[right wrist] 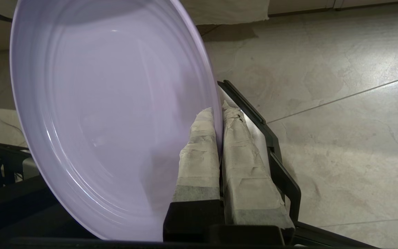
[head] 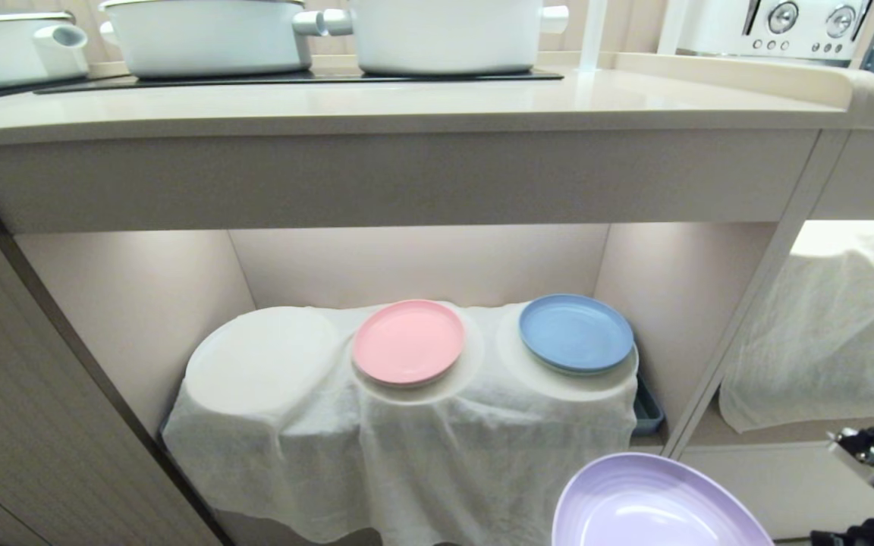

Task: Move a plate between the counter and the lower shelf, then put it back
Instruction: Put the plate

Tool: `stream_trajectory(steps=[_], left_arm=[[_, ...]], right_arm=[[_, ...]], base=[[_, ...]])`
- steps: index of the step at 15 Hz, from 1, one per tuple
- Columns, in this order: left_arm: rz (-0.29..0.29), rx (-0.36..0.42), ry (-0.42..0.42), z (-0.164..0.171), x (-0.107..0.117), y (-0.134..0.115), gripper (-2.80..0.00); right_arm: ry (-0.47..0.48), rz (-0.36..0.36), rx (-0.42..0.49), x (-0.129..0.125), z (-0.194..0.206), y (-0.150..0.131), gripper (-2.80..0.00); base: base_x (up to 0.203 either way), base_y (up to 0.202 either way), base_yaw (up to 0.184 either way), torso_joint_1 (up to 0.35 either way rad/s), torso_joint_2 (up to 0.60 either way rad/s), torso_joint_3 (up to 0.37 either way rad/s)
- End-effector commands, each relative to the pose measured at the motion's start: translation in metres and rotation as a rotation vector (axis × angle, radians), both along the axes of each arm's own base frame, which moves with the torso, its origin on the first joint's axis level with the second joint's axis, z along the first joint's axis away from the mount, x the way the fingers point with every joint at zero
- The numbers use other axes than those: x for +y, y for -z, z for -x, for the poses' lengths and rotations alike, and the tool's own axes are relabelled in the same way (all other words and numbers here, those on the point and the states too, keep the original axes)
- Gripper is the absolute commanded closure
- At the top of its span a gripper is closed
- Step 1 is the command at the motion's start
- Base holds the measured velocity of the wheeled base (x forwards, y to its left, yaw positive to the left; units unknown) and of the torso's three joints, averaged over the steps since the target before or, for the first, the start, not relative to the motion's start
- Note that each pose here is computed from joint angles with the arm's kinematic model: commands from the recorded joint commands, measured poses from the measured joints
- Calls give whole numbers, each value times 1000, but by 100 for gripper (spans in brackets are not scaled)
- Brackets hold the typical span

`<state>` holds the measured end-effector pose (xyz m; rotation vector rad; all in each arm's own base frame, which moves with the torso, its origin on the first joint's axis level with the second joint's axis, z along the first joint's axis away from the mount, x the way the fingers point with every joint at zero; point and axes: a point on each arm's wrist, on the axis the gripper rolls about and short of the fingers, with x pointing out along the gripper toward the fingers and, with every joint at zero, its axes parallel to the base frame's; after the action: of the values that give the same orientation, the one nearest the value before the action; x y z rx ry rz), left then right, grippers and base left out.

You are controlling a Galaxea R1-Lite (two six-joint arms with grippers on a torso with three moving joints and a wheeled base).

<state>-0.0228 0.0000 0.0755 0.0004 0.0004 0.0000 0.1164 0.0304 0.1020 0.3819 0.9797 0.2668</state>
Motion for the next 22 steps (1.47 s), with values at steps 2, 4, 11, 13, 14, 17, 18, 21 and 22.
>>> stream_trajectory(steps=[2,4,11,13,14,17,18,21,22], left_arm=[[0,0,0,0,0,0,0],[0,0,0,0,0,0,0],[0,0,0,0,0,0,0],[0,0,0,0,0,0,0],[0,0,0,0,0,0,0],[0,0,0,0,0,0,0],[0,0,0,0,0,0,0],[0,0,0,0,0,0,0],[0,0,0,0,0,0,0]], right_arm=[[-1,-4,-8,0,-1,-1,0],[0,-6,-12,0,1,-2,0],[16,-20,-21,-1,5,-4,0],[25,-28,-23,-1,5,-4,0],[26,-28,-23,-1,5,-4,0],[24,-33,-38,-2,9,-6,0],[25,-32,-33,-2,11,-7,0],[24,-33,-38,-3,16,-8,0],[24,-32,-37,-4,18,-8,0]], base=[[0,0,0,0,0,0],[0,0,0,0,0,0],[0,0,0,0,0,0],[0,0,0,0,0,0],[0,0,0,0,0,0],[0,0,0,0,0,0],[0,0,0,0,0,0],[0,0,0,0,0,0],[0,0,0,0,0,0]])
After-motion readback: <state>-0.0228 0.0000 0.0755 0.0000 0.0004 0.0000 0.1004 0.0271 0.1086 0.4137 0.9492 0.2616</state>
